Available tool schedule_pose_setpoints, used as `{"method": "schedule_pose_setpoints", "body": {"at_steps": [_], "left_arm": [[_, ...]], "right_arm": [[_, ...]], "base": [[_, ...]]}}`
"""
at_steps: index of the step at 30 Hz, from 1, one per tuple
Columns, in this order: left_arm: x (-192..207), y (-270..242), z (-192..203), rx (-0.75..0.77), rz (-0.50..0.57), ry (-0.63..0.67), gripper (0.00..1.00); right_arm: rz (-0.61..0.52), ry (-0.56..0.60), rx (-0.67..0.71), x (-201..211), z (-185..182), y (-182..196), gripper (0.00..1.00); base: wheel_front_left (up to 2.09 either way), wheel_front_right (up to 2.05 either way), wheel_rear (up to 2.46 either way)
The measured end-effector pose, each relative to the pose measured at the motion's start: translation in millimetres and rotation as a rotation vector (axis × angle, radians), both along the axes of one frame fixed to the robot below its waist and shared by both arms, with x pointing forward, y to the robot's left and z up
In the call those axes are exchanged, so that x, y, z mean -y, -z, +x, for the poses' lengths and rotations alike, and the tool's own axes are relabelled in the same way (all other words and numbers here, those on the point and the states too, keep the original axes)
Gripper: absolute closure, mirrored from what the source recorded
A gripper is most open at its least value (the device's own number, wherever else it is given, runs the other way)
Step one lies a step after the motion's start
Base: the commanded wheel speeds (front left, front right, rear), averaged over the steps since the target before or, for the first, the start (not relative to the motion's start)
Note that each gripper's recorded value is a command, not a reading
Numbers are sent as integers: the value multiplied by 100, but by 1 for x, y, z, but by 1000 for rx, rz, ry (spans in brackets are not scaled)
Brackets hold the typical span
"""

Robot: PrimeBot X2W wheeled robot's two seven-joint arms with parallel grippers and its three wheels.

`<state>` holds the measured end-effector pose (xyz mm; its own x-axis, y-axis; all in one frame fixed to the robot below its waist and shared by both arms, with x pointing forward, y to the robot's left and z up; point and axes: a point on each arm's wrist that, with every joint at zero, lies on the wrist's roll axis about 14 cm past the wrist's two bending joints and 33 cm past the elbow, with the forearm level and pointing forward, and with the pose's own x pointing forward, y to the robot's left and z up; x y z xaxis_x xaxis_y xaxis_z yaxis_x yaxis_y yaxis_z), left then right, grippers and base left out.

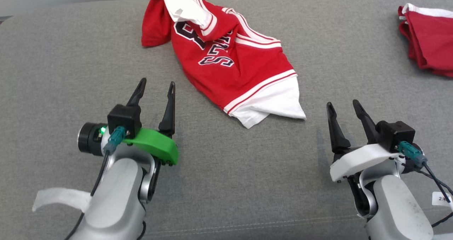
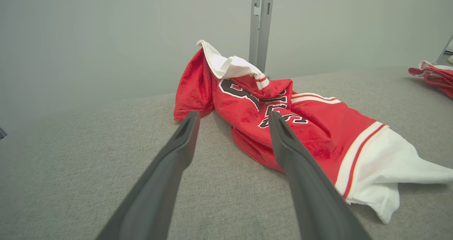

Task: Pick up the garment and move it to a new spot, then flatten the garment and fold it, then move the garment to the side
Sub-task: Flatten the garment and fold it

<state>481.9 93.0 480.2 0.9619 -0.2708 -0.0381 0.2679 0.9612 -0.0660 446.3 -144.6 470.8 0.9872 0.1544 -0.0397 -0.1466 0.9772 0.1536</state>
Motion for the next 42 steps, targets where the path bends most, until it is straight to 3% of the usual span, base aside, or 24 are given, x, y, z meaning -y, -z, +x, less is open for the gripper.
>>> {"method": "schedule_pose_setpoints", "body": {"at_steps": [9, 18, 26, 27, 28, 29, 30, 33, 39, 40, 42], "left_arm": [[-40, 2, -62, -4, -87, -154, 0], [-62, 12, -96, -33, -110, -254, 0], [-72, 10, -101, -25, -112, -288, 0], [-73, 10, -101, -25, -112, -291, 0], [-73, 10, -100, -24, -111, -294, 0], [-73, 10, -100, -24, -110, -292, 0], [-73, 10, -100, -24, -109, -292, 0], [-72, 12, -99, -27, -108, -291, 0], [-70, 15, -101, -36, -113, -288, 0], [-68, 15, -101, -36, -114, -279, 0], [-64, 15, -100, -35, -115, -266, 0]], "right_arm": [[127, -16, -177, -22, 16, 40, 0], [74, -136, -297, -67, 22, 67, 0], [91, -152, -351, -77, 23, 78, 0], [94, -157, -356, -79, 23, 79, 7], [95, -163, -355, -81, 23, 78, 47], [91, -170, -353, -83, 23, 78, 65], [92, -177, -355, -85, 22, 79, 100], [112, -182, -359, -88, 22, 78, 100], [306, -143, -313, -92, 32, 52, 100], [425, -134, -292, -94, 36, 35, 100], [549, -123, -283, -93, 37, 20, 100]], "base": [[0, 0, 0], [0, 0, 0], [0, 0, 0], [0, 0, 0], [0, 0, 0], [0, 0, 0], [0, 0, 0], [0, 0, 0], [0, 0, 0], [0, 0, 0], [0, 0, 0]]}}
